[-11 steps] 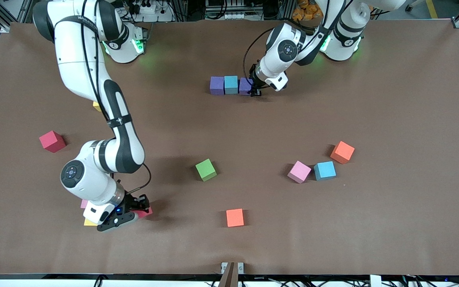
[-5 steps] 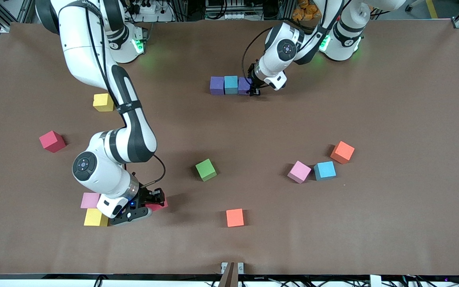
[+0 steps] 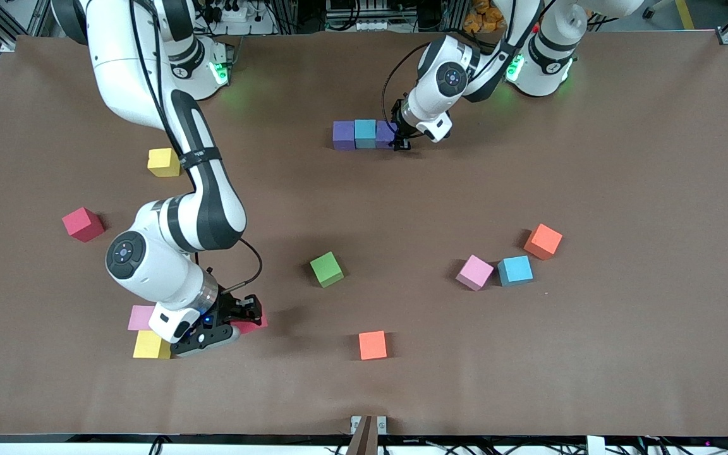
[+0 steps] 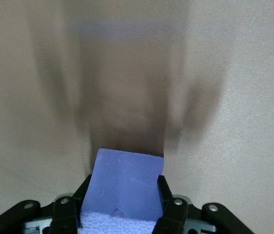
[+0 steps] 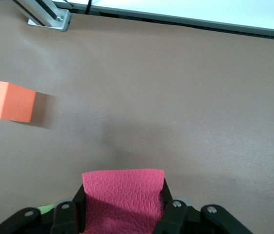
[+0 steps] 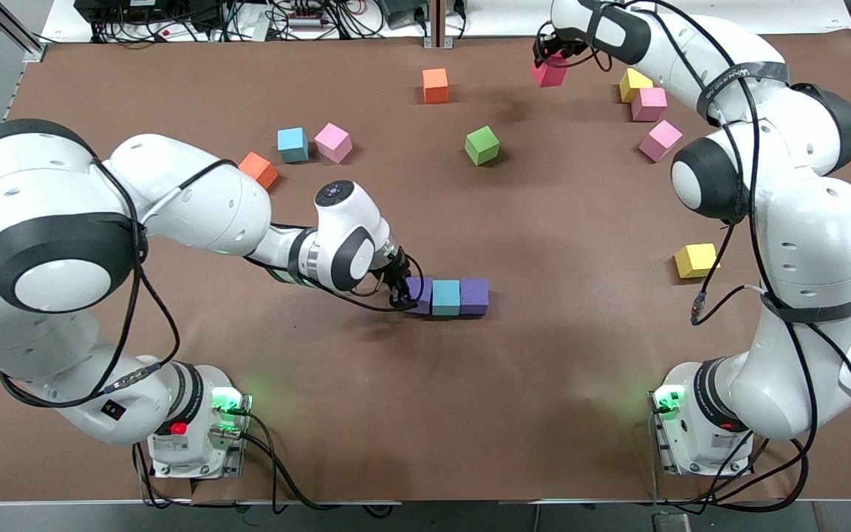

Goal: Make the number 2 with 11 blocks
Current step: 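Carry the red cube with the right gripper toward the cube row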

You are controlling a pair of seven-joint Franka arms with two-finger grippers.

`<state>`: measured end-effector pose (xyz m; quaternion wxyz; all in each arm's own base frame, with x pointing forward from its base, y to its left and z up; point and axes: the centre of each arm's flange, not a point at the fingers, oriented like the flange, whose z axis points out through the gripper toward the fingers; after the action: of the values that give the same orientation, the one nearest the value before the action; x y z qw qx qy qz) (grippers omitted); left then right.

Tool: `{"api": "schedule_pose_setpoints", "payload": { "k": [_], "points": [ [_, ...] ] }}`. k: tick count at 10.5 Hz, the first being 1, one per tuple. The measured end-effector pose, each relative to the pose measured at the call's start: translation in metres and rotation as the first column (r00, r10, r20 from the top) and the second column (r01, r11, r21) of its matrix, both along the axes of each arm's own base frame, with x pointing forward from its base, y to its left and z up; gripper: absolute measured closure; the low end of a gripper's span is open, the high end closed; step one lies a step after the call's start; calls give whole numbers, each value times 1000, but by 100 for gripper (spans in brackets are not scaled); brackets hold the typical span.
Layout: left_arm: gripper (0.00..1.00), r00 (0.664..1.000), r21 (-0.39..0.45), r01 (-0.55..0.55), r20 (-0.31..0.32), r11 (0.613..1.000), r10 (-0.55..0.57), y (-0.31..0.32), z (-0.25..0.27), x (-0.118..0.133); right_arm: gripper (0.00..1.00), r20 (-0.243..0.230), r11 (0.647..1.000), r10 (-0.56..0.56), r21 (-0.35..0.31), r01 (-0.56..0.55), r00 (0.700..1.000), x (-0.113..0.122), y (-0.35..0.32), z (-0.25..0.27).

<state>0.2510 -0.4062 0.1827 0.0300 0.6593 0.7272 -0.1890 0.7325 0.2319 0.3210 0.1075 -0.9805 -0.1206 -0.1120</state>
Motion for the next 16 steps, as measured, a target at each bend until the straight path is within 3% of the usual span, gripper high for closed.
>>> {"api": "schedule_pose_setpoints", "payload": {
  "k": [3, 4, 6, 11, 16],
  "points": [
    [8, 1000, -6, -1, -5, 1000, 1, -5, -2, 1, 44, -12, 999, -36, 17, 36, 999, -8, 24, 5],
    [0, 1000, -6, -1, -6, 1000, 1, -6, -2, 2, 44, -20, 998, -61, 27, 62, 998, -11, 33, 9],
    [0, 1000, -7, -2, -6, 1000, 2, -6, -2, 2, 44, -54, 993, -108, 42, 110, 993, -21, 53, 18],
    [0, 1000, -25, 21, 6, 999, -21, -16, 7, -6, 44, -137, 992, -127, -1, 128, 982, -42, 61, 65],
    [0, 997, -42, 73, -6, 996, -73, -27, 27, -20, 44, -173, 983, -182, -58, 175, 968, -74, 89, 109]
  ]
}}
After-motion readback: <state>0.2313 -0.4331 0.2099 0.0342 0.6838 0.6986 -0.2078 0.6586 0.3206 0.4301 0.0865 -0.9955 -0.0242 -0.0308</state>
